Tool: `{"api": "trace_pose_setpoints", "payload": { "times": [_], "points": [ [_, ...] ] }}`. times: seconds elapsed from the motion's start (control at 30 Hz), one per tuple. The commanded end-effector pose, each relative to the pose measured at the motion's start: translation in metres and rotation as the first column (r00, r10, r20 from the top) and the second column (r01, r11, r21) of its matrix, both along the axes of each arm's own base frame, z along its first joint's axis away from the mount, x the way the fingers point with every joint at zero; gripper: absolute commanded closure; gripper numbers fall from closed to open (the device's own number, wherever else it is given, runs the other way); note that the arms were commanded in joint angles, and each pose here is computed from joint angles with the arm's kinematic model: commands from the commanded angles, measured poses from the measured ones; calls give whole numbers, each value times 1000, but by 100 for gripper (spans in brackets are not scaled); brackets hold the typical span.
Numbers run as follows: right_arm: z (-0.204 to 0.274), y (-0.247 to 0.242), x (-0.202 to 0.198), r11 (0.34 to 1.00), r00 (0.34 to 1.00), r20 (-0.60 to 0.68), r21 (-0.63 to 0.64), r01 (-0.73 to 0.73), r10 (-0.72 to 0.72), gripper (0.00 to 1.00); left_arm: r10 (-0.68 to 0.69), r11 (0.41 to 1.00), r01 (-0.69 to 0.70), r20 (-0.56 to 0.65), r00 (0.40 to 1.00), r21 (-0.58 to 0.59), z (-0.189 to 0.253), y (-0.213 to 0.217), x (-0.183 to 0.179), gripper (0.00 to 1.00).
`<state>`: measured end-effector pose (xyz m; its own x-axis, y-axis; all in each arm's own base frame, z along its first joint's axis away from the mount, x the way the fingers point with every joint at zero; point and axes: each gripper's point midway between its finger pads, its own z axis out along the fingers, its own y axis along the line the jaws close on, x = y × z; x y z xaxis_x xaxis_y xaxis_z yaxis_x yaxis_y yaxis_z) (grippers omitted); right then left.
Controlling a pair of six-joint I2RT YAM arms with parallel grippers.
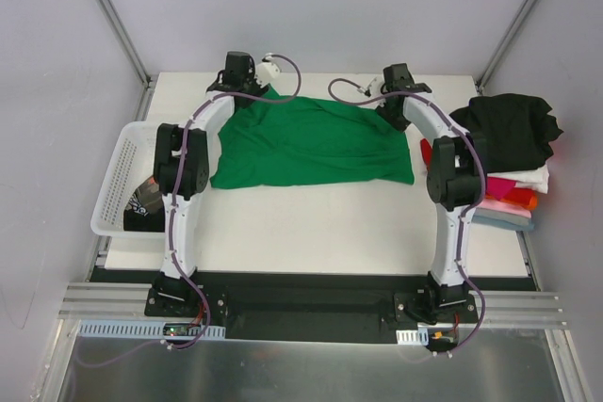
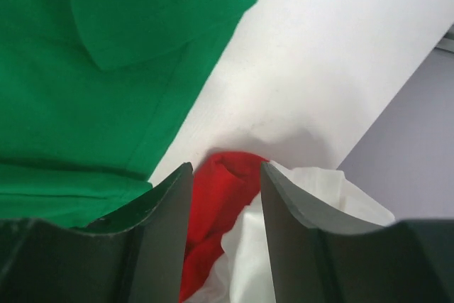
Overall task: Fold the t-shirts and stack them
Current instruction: Grap the side of the flattened tshirt furthest away from the robot with both arms
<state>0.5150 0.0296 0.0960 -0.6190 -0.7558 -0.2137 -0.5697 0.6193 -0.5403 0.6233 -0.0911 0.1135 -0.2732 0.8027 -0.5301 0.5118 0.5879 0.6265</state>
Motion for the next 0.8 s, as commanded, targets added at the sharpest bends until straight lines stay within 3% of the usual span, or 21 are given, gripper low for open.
{"api": "trace_pose_setpoints", "payload": {
  "times": [0.0,0.27,0.77],
  "points": [
    [1,8,9,1000,1000,17,-12,-16,16,53,-40,996,41,18,999,-73,8,-13,5,40],
    [0,15,20,999,998,56,-33,-28,30,41,-102,986,102,8,995,-132,3,-29,5,36],
    [-12,39,37,996,995,51,-4,-89,89,39,-82,987,91,73,994,-134,19,-32,30,37]
  ]
}}
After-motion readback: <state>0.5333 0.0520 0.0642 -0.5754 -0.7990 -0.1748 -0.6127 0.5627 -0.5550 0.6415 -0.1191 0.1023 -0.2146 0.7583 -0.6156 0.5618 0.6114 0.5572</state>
